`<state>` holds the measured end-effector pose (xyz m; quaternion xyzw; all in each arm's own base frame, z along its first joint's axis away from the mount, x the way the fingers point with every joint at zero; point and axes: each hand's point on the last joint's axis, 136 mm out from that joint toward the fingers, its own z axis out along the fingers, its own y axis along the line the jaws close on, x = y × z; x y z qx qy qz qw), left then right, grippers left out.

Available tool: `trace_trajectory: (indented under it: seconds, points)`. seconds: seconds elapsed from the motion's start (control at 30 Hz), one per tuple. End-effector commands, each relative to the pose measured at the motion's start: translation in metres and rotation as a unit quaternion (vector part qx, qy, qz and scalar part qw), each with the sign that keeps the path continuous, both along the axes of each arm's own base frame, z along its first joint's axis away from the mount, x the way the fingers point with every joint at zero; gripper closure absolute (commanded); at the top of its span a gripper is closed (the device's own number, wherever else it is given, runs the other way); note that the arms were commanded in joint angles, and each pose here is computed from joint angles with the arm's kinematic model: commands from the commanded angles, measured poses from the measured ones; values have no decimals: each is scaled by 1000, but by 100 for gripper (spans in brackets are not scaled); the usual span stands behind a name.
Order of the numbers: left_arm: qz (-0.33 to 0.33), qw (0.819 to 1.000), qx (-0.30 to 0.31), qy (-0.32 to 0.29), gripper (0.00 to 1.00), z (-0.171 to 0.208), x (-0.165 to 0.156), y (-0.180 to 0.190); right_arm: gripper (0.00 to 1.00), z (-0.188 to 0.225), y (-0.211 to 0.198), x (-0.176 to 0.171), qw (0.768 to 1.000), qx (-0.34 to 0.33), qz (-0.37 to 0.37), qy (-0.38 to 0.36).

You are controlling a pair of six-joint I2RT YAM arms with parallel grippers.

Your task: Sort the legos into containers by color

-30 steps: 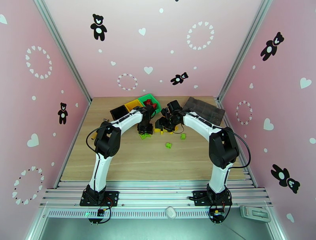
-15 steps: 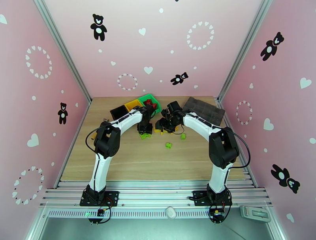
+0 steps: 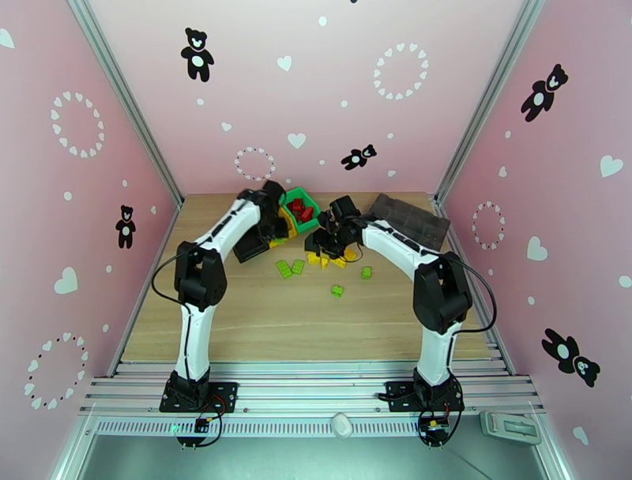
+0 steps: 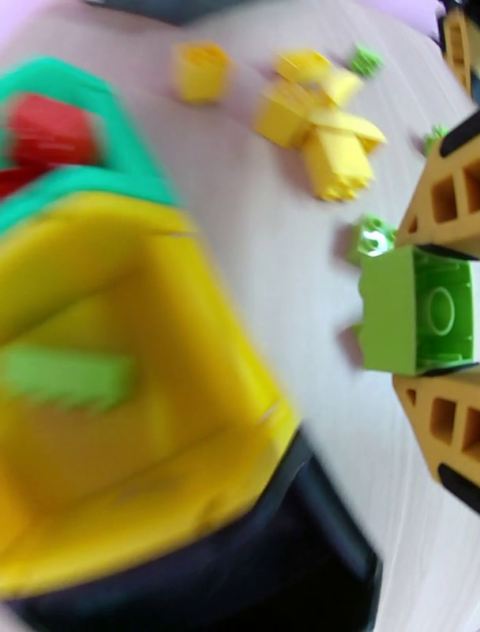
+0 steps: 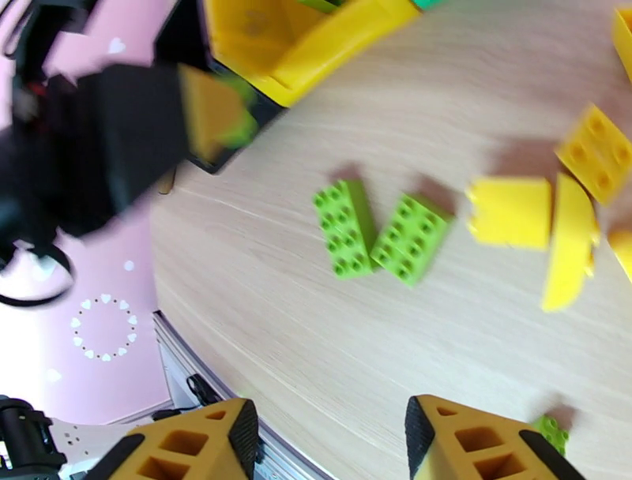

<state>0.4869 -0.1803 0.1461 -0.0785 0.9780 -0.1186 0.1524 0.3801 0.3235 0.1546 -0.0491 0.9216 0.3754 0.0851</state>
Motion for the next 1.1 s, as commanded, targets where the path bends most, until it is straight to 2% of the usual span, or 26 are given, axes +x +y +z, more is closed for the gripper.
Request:
trace_trajectory:
  seconds: [0.0,0.1,0.13,0.2,0.3,0.5,0.7,0.87,1.07]
  points:
    - [38,999,10,4,65,-5,19,16,45,6,16,7,1000,12,7,6]
    - [61,998,3,-6,61,-6,40,24,44,15,24,15,1000,16,9,-1]
    - [66,998,-1,-10,56,-4,46,26,44,18,25,16,1000,17,10,-2]
    - [76,997,-9,-12,41,-7,54,28,43,21,26,20,1000,16,9,-6]
    - [71,997,-23,-21,33,-5,60,23,41,24,25,19,1000,12,12,-9]
    - [62,997,-17,-36,32,13,50,24,38,16,14,9,1000,-11,16,-6]
    - [25,998,14,-49,32,29,19,7,35,4,-4,-5,999,-37,8,0]
    - [-23,998,44,-30,32,12,-18,-24,35,-12,-26,-21,997,-73,-8,11]
    - [-75,995,69,14,33,-33,-55,-61,35,-31,-54,-45,993,-112,-30,34]
